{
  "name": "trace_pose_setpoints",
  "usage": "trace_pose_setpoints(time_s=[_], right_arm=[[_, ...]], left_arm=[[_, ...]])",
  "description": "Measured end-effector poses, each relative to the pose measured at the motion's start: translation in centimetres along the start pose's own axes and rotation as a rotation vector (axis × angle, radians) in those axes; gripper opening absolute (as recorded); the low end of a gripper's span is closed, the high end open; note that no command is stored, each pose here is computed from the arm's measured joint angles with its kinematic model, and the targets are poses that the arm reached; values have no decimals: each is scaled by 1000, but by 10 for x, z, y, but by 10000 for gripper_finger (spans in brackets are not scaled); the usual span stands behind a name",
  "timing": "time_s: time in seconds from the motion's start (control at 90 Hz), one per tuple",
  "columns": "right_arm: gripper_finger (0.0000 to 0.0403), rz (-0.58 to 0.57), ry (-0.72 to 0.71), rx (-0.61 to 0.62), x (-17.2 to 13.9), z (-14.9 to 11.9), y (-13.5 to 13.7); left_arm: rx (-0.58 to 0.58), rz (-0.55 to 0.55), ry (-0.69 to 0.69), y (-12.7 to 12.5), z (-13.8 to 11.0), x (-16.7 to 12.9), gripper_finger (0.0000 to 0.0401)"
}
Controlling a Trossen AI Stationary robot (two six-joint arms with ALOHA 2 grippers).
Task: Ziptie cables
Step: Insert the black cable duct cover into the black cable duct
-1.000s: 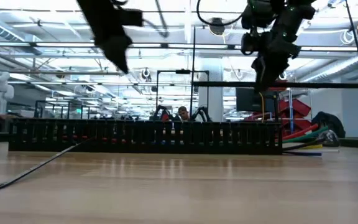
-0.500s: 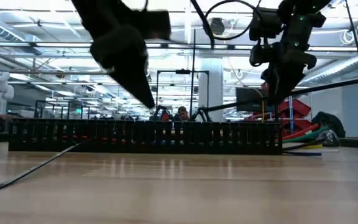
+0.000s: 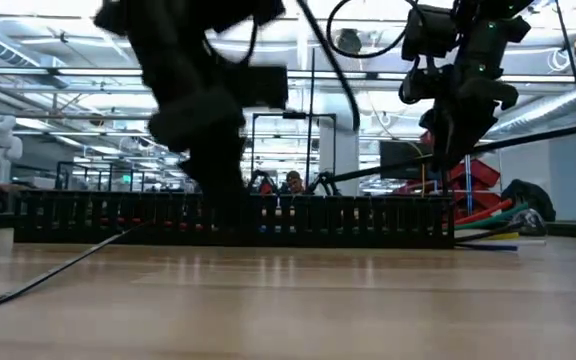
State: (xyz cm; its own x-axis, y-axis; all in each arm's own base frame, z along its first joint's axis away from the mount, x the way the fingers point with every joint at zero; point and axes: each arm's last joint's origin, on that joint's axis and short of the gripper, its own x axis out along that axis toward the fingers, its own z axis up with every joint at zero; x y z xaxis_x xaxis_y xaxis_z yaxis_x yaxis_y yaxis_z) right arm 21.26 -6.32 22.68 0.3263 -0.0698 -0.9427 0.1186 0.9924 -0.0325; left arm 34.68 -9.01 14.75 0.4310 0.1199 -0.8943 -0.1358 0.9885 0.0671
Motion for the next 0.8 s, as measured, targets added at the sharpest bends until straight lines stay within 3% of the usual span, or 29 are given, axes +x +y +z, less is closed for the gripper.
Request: trace_pose_setpoints(time_s=[0.111, 0.322, 0.6, 0.8], right_arm=[[221, 3, 0, 0, 0, 0, 2], [221, 1, -3, 7, 0, 1, 2], [221, 3, -16, 30, 1, 1, 2], [221, 0, -75, 1, 1, 7, 1]], left_arm=[[-31, 26, 42, 5, -2, 9, 133], [-100, 224, 117, 34, -13, 0, 97], [-184, 225, 108, 57, -46, -21, 96], [-130, 175, 27, 60, -57, -59, 96]])
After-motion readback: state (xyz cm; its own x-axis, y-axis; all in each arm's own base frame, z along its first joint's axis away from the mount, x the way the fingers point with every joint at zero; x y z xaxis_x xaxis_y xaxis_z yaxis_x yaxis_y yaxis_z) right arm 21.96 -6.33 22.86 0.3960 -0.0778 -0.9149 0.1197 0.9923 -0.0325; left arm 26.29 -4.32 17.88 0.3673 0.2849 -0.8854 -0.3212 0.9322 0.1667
